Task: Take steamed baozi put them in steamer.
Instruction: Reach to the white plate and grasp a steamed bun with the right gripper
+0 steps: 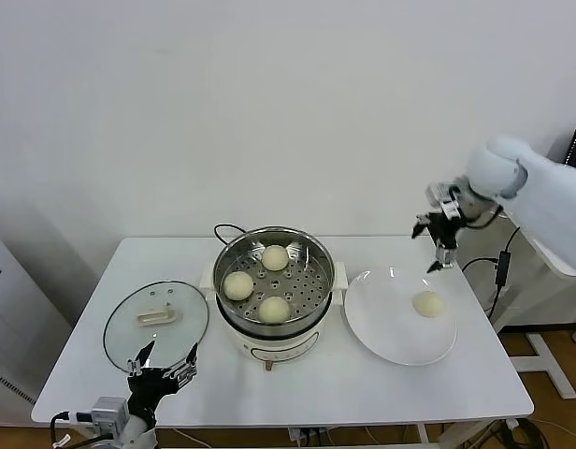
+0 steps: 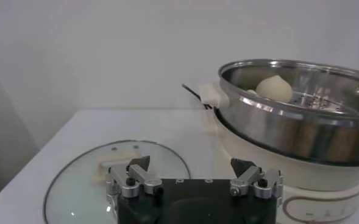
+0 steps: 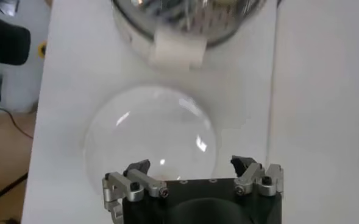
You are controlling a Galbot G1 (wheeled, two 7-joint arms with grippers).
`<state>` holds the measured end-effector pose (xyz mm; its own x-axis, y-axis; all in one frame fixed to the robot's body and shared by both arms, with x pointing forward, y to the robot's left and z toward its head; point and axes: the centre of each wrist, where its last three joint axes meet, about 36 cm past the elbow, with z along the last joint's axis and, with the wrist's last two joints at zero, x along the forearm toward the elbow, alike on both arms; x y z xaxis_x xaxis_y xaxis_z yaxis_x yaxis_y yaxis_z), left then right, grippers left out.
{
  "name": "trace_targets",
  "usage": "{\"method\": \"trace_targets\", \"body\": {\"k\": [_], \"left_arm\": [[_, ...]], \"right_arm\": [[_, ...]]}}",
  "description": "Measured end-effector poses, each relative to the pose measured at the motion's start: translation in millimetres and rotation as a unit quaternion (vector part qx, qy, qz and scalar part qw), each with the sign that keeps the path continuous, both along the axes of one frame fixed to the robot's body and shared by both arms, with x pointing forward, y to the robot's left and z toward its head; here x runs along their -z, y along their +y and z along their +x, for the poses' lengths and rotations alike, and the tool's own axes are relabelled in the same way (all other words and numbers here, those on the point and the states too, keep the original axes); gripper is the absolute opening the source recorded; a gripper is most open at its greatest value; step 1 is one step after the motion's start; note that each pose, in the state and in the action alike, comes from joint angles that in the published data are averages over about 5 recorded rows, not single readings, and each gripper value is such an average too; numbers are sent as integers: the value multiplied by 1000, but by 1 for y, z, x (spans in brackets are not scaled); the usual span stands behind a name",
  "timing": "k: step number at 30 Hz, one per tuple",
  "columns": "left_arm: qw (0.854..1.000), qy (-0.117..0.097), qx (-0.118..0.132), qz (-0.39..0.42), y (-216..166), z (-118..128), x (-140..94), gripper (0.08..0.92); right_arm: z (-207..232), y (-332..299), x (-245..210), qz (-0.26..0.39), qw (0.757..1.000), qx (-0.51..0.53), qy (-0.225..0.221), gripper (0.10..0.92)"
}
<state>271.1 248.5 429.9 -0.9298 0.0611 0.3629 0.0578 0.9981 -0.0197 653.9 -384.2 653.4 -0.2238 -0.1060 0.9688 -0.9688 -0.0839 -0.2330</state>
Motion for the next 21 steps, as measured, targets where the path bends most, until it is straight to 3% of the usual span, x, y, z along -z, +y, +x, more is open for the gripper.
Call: {"method": "trace_targets", "body": {"k": [9, 21], "left_arm": [[1000, 10, 0, -5, 1, -3, 4, 823], [1000, 23, 0, -2, 7, -3, 12, 823]], "right_arm": [[9, -28, 71, -15, 1000, 5, 13, 823], [20, -34, 132, -31, 999, 1, 19, 823]]}}
